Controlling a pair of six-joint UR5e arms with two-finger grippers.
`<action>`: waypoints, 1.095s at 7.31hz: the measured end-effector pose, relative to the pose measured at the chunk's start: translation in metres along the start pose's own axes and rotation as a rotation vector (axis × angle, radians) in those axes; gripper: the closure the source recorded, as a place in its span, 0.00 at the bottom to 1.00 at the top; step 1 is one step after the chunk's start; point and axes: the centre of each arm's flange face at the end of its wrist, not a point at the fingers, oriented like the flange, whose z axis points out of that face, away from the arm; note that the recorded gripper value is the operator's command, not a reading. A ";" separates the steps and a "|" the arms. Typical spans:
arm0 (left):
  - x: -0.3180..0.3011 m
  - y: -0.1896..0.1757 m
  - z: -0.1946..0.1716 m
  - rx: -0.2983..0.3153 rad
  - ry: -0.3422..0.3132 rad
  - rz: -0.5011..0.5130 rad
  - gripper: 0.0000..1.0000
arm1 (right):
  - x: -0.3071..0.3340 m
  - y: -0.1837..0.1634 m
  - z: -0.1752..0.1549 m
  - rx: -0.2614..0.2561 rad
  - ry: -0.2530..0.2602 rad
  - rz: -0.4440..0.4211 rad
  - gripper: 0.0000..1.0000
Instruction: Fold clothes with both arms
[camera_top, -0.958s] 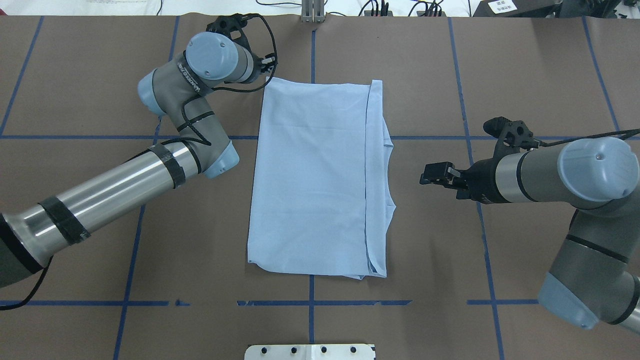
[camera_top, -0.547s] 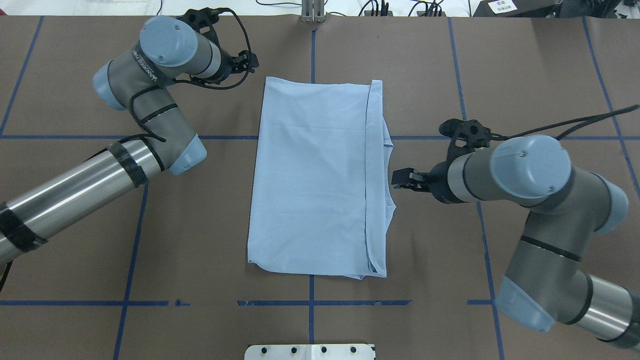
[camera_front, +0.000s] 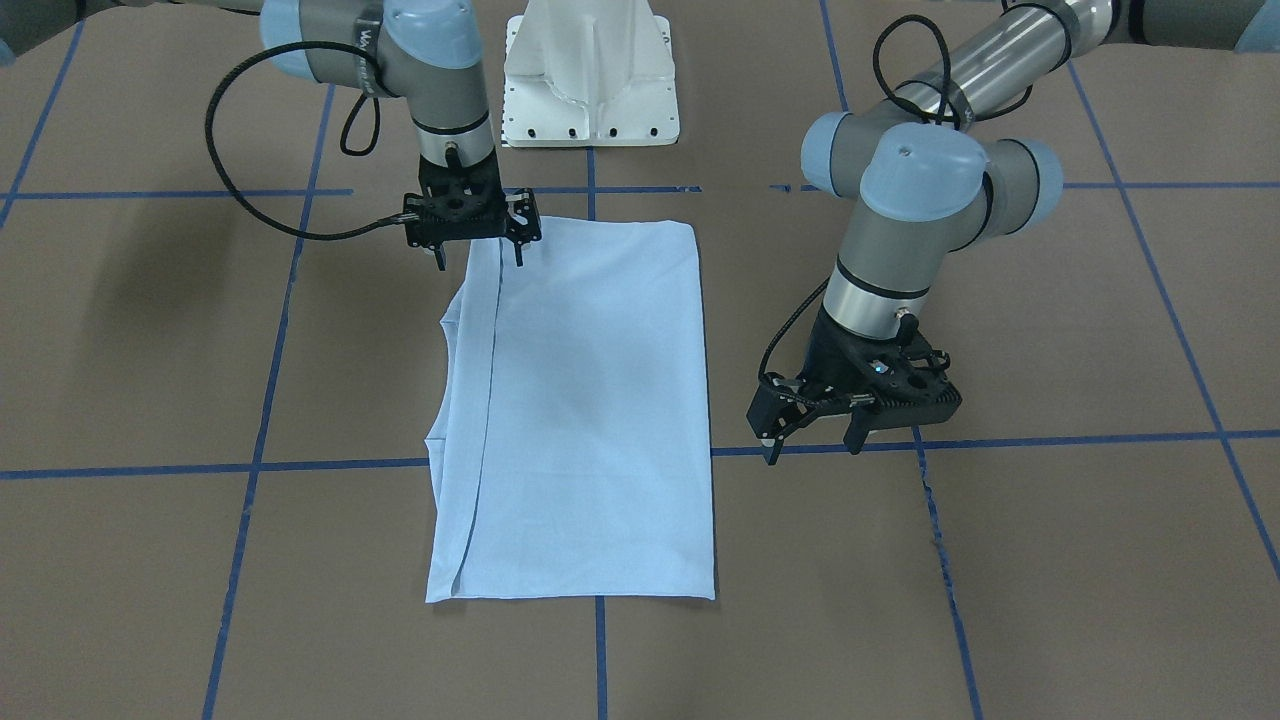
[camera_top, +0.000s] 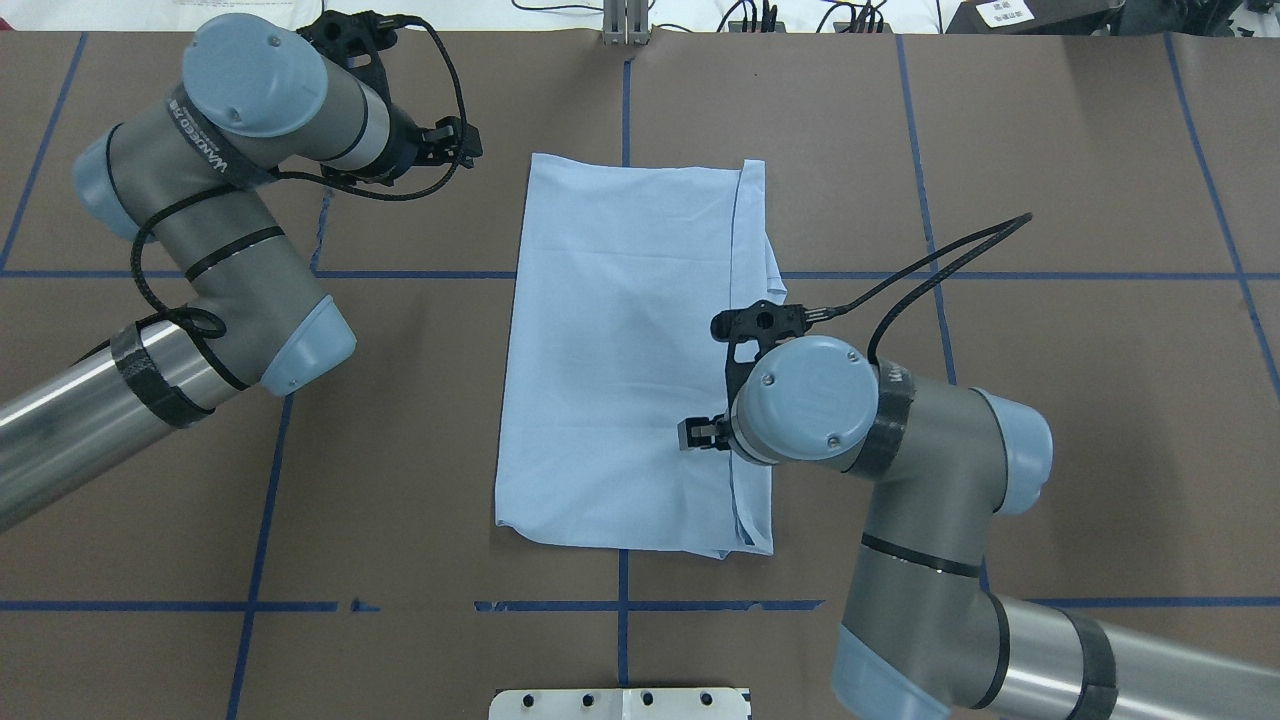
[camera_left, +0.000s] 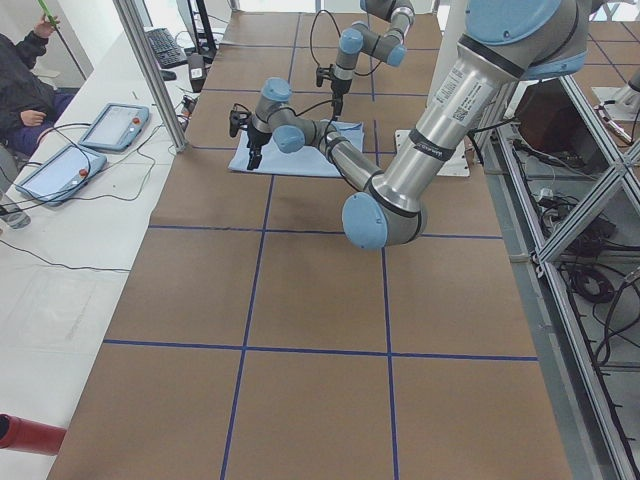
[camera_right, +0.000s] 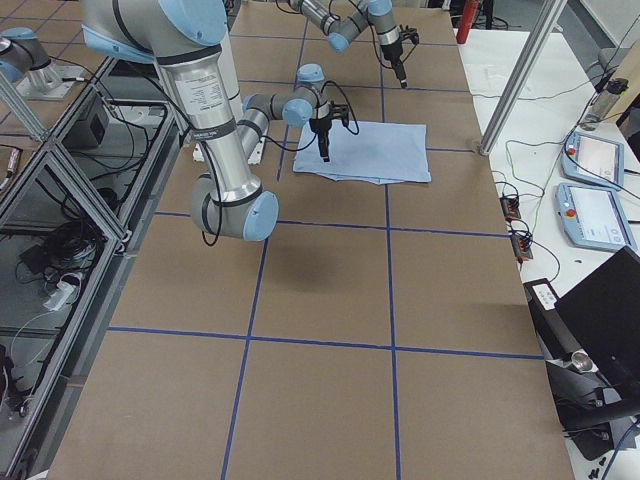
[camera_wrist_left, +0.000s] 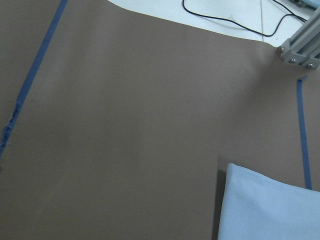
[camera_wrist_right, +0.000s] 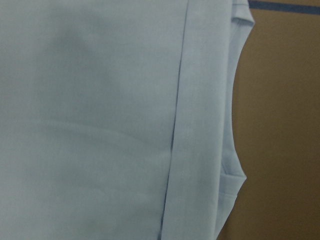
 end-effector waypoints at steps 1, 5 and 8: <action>-0.001 0.003 -0.003 -0.003 -0.001 0.002 0.00 | -0.009 0.020 0.015 -0.042 0.043 -0.044 0.00; 0.002 0.021 0.007 -0.029 -0.004 0.013 0.00 | -0.009 0.050 0.041 -0.131 0.167 -0.108 0.00; 0.000 0.024 0.009 -0.033 -0.003 0.015 0.00 | -0.004 0.053 0.045 -0.145 0.198 -0.110 0.00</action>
